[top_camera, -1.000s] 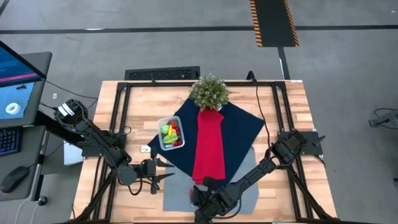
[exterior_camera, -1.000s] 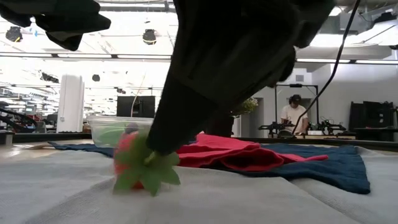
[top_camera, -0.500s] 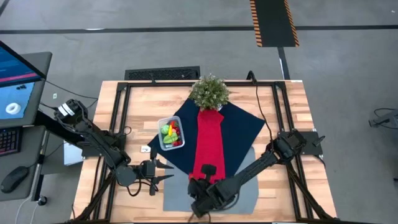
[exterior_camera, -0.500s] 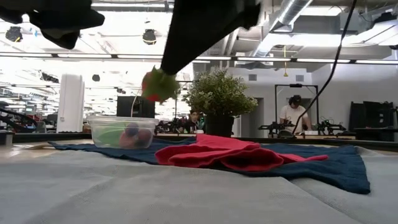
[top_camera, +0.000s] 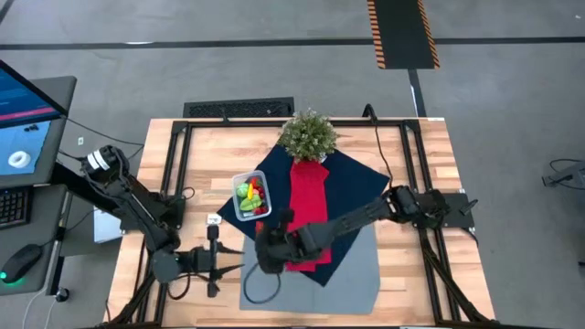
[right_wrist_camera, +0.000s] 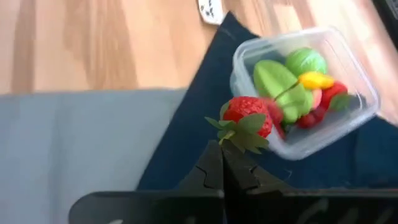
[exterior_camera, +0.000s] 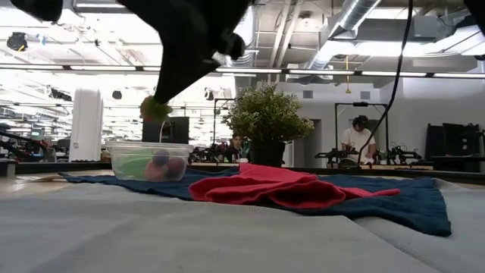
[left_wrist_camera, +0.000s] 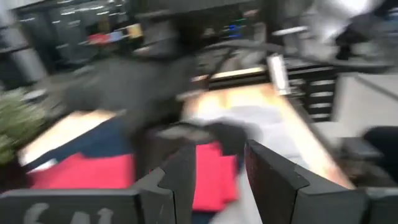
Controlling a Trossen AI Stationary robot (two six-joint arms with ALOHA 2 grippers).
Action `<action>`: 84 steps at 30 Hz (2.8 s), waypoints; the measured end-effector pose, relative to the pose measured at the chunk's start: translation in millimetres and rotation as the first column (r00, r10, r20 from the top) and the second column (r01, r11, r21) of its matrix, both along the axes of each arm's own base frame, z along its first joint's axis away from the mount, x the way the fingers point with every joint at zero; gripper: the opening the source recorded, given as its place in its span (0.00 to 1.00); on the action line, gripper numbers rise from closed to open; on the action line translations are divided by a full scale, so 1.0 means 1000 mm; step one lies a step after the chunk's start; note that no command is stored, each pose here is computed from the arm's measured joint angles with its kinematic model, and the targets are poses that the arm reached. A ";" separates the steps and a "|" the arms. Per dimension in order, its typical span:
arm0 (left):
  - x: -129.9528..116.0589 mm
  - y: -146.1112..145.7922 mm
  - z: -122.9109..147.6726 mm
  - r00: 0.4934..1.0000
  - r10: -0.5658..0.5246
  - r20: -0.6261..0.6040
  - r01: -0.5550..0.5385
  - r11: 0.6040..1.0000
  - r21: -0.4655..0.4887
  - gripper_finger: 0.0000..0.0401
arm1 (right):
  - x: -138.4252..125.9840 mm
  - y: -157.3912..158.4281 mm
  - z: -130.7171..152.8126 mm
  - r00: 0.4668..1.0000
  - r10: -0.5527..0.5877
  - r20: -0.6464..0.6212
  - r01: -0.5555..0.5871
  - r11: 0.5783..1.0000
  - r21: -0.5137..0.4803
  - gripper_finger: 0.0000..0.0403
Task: Pick and placing Produce into tupperware
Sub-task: Put the red strawberry into the transparent bin, then return to Home Position
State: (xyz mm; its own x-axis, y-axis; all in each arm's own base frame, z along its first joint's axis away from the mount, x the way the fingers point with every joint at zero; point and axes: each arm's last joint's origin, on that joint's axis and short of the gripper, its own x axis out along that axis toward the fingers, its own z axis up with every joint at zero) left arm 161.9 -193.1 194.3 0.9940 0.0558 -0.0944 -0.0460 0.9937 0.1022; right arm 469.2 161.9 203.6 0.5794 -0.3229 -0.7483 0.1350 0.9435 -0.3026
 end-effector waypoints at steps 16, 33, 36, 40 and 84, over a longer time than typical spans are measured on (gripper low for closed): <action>-0.024 0.003 0.028 0.901 -0.415 0.127 0.416 0.909 0.017 0.32 | 0.033 -0.107 -0.011 1.000 0.006 0.020 -0.009 0.993 0.120 0.02; -0.043 0.034 0.024 0.887 -0.428 0.171 0.441 0.897 -0.043 0.32 | 0.035 -0.145 -0.030 1.000 -0.010 0.027 0.005 0.984 0.178 0.29; -0.043 0.034 0.024 0.887 -0.428 0.171 0.440 0.897 -0.041 0.32 | 0.035 -0.150 -0.030 1.000 -0.018 0.024 0.013 0.984 0.179 0.37; -0.043 0.035 0.026 0.893 -0.412 0.181 0.422 0.906 -0.019 0.32 | 0.035 -0.149 -0.025 0.999 0.006 0.039 -0.013 0.985 0.173 0.43; 0.024 0.172 0.031 0.967 -0.189 0.168 0.209 0.972 -0.109 0.32 | -0.320 -0.058 0.040 0.564 0.271 0.781 -0.578 0.804 0.138 0.48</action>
